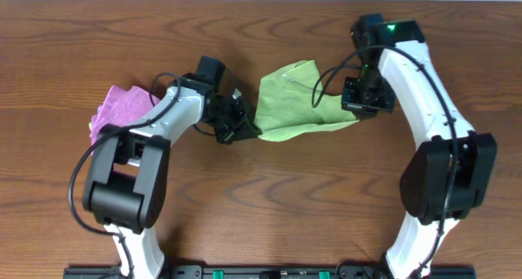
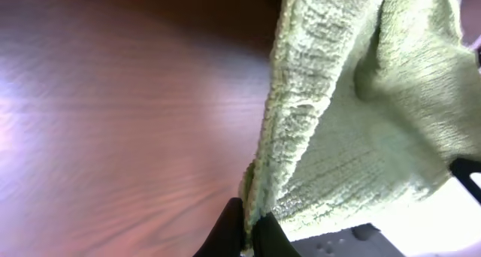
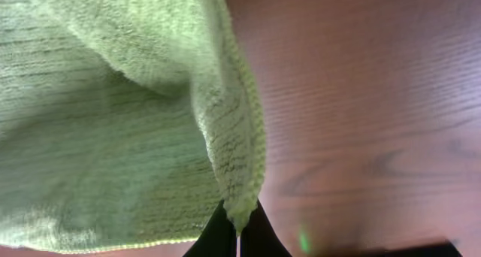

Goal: Fold the cloth

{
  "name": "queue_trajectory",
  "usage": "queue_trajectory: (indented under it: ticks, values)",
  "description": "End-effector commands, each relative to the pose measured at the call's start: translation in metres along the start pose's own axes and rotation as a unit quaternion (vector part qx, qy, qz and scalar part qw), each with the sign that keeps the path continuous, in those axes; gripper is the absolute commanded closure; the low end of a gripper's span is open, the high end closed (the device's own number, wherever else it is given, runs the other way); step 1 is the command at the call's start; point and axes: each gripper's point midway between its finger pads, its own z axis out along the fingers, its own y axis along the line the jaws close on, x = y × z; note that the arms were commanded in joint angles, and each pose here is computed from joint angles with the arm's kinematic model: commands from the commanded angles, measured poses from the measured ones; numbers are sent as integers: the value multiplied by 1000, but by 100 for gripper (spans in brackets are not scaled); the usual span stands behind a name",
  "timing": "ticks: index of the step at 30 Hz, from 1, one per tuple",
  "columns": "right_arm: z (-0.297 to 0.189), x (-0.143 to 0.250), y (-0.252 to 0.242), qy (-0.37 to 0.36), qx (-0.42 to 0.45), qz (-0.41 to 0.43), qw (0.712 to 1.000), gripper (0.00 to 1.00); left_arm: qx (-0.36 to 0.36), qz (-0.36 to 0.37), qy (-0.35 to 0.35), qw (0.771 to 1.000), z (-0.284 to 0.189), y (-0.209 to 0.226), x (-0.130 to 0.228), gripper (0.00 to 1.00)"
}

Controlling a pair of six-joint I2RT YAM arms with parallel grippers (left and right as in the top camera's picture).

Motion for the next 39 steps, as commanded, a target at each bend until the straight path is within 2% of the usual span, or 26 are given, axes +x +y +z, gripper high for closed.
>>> queue_trajectory:
  ticks: [1, 4, 6, 8, 10, 11, 13, 21, 27, 32, 39]
  values:
    - [-1, 6, -4, -1, 26, 19, 999, 98, -36, 40, -15, 998, -7, 12, 0, 94]
    - [-1, 16, -6, 15, 35, 17, 999, 99, -48, 44, 0, 998, -7, 19, 8, 94]
    - [-2, 21, -8, 25, 40, 14, 999, 92, -53, 50, 8, 997, -8, 22, 12, 94]
    - [-2, 23, -9, 29, 42, 9, 999, 77, -64, 50, 11, 997, -9, 27, 14, 95]
    - [-2, 26, -9, 35, 45, 1, 998, 52, -84, 48, 11, 995, -10, 35, 15, 94]
    - [-3, 28, -9, 38, 46, -1, 998, 44, -94, 47, 11, 994, -11, 39, 16, 93]
    - [-3, 30, -8, 41, 48, -9, 998, 37, -110, 49, 12, 993, -12, 45, 17, 89]
    - [-8, 21, 13, 2, 21, -94, 995, 34, -143, 57, 19, 988, -16, 59, 22, 67]
    - [-8, 18, 30, -15, 2, -139, 990, 35, -173, 61, 12, 983, -19, 69, 20, 64]
    - [-9, 4, 42, -49, -12, -145, 988, 40, -174, 60, 10, 983, -20, 70, 19, 64]
    - [-19, -35, 77, -141, -67, -228, 961, 44, -147, 51, 0, 988, -31, 63, 13, 66]
